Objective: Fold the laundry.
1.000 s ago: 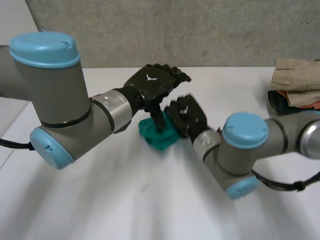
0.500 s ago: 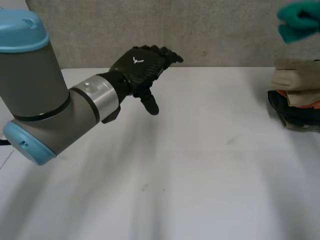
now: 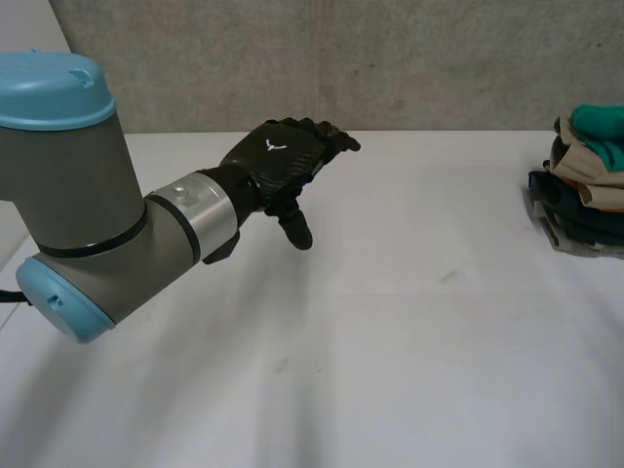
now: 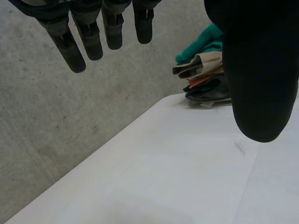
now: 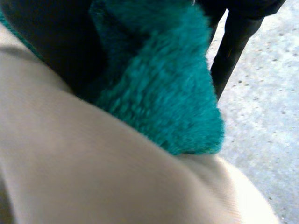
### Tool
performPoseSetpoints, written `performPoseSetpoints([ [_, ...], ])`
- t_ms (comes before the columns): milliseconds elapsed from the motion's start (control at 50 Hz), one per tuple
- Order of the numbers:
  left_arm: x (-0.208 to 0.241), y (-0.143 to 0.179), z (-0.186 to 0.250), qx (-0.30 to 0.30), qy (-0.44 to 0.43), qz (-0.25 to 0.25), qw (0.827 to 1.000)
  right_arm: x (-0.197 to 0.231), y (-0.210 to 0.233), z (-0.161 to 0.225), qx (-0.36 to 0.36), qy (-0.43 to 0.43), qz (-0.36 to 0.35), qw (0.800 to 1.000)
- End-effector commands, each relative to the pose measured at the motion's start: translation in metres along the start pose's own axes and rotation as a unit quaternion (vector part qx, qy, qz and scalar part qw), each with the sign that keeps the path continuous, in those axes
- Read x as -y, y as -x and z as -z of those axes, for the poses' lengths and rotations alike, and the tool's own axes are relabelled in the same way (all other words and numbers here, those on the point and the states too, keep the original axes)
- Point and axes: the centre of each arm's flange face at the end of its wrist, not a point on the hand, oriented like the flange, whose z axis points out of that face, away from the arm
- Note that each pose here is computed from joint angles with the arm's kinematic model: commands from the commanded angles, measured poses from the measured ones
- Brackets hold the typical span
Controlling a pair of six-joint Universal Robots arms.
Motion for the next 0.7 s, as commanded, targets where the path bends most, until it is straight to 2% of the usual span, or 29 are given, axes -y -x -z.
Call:
performPoseSetpoints([
  [20, 0.008, -0.003, 0.004, -0.002, -0.009, -0.003, 1.0, 0.031, -0.012, 0.0, -0.021, -0.02, -0.005, 1.0],
  [200, 0.021, -0.006, 0.01, -0.004, -0.026, -0.006, 1.0, 0.084, -0.001, 0.023, -0.033, -0.014, -0.008, 0.999],
  [340, 0.033, -0.012, 0.017, -0.011, -0.042, 0.012, 0.999, 0.104, -0.032, 0.063, -0.11, 0.043, -0.02, 0.993],
  [420, 0.041, -0.013, 0.021, -0.01, -0.053, 0.014, 0.998, 0.115, -0.056, 0.083, -0.169, 0.083, 0.0, 0.982],
  [540, 0.058, -0.013, 0.029, -0.005, -0.08, 0.011, 0.997, 0.14, -0.082, 0.095, -0.277, 0.116, 0.089, 0.95],
  [600, 0.069, -0.011, 0.033, -0.002, -0.096, 0.017, 0.995, 0.16, -0.065, 0.085, -0.285, 0.101, 0.106, 0.947],
  [640, 0.079, -0.006, 0.039, 0.008, -0.115, 0.028, 0.993, 0.187, -0.024, 0.068, -0.248, 0.065, 0.102, 0.961],
  [700, 0.093, 0.001, 0.047, 0.041, -0.141, 0.044, 0.988, 0.204, 0.03, 0.055, -0.19, 0.032, 0.07, 0.979],
])
